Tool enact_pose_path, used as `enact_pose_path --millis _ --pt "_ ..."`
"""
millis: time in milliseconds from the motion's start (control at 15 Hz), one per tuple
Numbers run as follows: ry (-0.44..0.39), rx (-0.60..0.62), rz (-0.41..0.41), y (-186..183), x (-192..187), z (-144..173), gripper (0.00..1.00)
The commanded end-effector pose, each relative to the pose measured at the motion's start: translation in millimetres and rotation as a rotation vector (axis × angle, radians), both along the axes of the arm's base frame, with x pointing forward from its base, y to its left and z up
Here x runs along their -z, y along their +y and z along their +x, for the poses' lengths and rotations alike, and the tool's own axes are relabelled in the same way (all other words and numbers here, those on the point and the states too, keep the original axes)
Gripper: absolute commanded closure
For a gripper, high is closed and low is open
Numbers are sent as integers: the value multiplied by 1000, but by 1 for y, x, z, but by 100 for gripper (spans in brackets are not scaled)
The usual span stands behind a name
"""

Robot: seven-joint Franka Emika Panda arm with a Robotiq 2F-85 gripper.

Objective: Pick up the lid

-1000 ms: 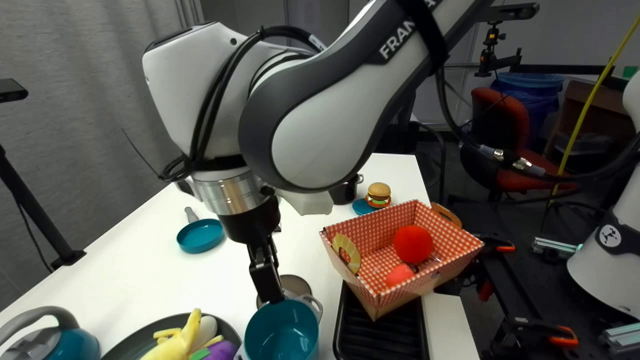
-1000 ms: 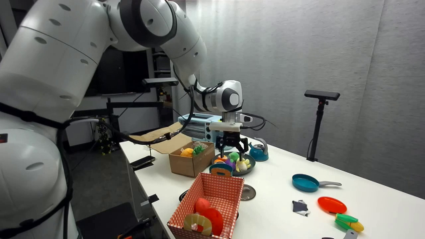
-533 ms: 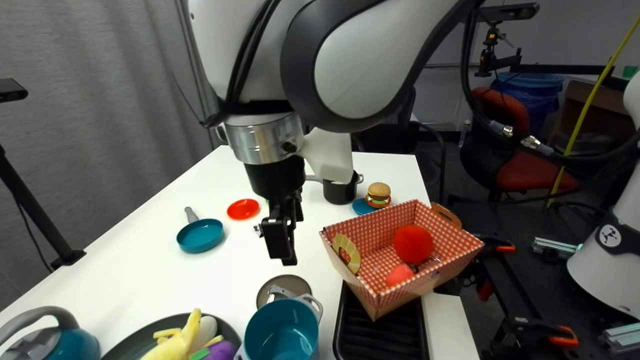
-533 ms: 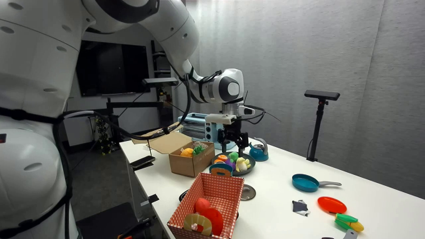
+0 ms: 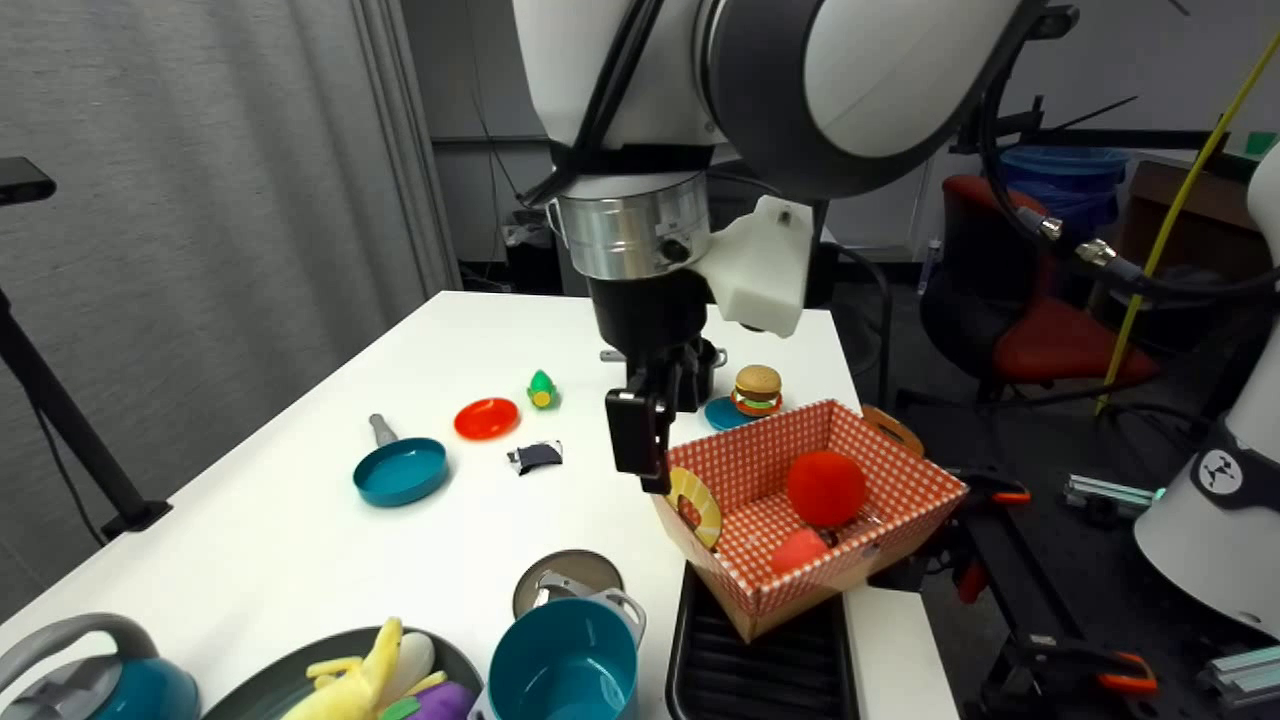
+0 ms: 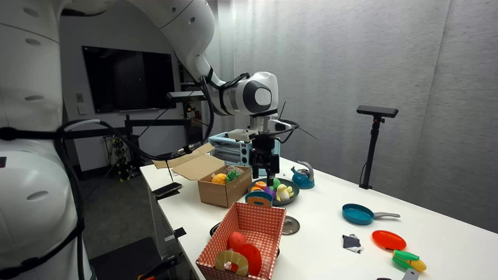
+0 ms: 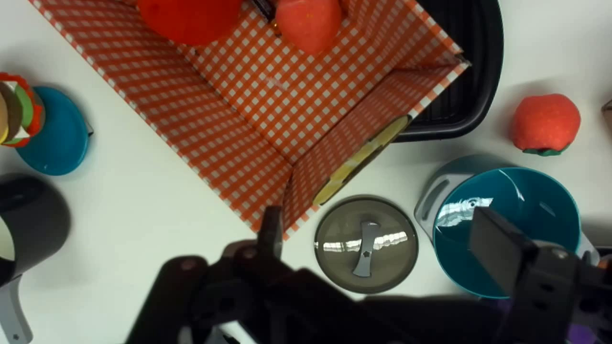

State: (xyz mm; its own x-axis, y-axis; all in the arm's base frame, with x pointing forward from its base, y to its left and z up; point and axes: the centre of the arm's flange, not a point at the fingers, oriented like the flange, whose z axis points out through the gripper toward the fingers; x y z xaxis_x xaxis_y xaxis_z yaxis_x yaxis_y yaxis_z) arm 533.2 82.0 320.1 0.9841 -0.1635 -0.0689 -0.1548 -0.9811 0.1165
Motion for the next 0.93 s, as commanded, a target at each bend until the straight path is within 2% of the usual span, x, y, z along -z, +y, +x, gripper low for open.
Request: enact_pose_path --millis 0,200,267,867 --pt "-4 17 20 5 -13 -38 0" --pt "21 -5 27 13 -15 -48 0" --pt "14 -13 5 11 -5 -30 0" --pt "17 -14 14 15 -6 -37 0"
